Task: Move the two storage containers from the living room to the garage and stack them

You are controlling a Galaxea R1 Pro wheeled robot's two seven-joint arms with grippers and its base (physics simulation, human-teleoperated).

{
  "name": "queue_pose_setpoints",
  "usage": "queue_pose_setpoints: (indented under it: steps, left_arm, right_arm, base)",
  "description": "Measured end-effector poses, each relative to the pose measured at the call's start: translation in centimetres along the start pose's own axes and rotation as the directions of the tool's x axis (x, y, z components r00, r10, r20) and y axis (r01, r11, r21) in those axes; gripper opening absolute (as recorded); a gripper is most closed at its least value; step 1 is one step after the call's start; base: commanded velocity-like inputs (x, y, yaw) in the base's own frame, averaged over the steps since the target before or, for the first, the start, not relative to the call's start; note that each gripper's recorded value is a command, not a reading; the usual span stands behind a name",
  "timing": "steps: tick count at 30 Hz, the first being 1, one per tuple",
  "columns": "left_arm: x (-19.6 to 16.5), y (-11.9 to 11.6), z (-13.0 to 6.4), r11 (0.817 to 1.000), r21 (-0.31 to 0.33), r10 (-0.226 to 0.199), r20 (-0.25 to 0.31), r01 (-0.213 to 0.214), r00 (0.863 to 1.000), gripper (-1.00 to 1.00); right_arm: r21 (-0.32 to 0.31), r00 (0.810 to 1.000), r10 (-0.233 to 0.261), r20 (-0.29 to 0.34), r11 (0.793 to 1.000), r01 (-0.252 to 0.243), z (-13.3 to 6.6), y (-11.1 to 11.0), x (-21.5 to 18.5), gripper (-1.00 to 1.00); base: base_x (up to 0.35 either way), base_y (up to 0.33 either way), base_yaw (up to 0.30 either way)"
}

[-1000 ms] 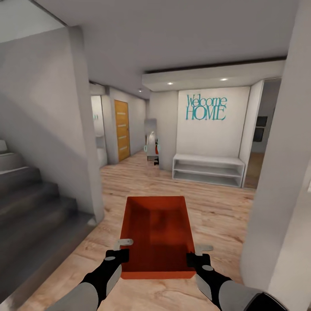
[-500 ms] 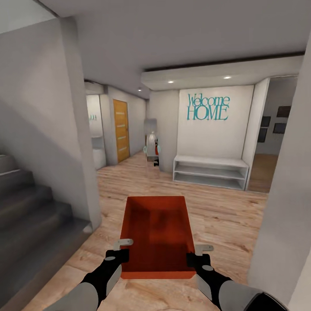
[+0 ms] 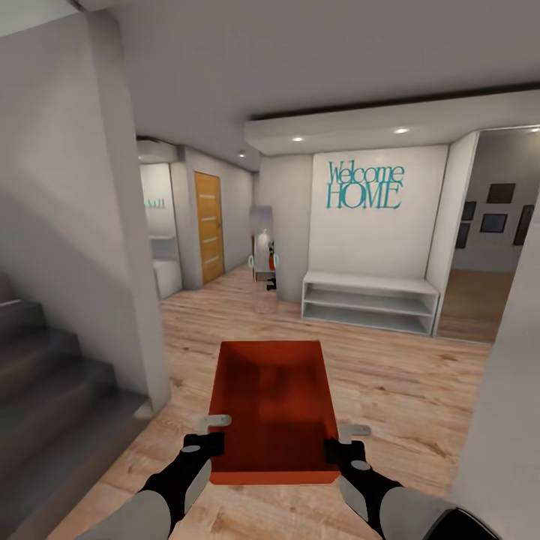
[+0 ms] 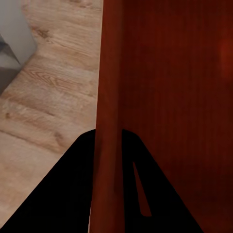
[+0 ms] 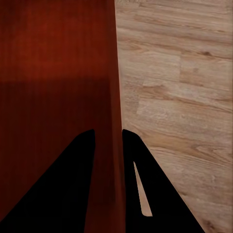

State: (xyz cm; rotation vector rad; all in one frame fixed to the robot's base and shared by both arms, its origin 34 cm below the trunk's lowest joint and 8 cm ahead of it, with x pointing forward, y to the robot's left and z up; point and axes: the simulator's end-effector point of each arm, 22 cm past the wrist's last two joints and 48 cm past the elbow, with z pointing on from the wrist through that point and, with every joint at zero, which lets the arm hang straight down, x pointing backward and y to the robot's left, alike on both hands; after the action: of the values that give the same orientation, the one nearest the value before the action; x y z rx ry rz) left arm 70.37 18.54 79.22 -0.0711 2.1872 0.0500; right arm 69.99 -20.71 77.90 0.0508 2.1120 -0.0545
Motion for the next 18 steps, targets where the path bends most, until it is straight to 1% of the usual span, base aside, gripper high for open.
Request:
queue_pose_setpoints:
  steps: [18]
  left_arm:
    - [-0.01,0.04,0.01,1.0,0.001,0.0,0.0,0.0,1.0,-1.0]
  right_arm:
    - [0.001,1.0,0.001,0.0,1.0,-0.001,-0.01,0.05,0.01,-1.0]
  base:
    - [0.322,0.0,0.0]
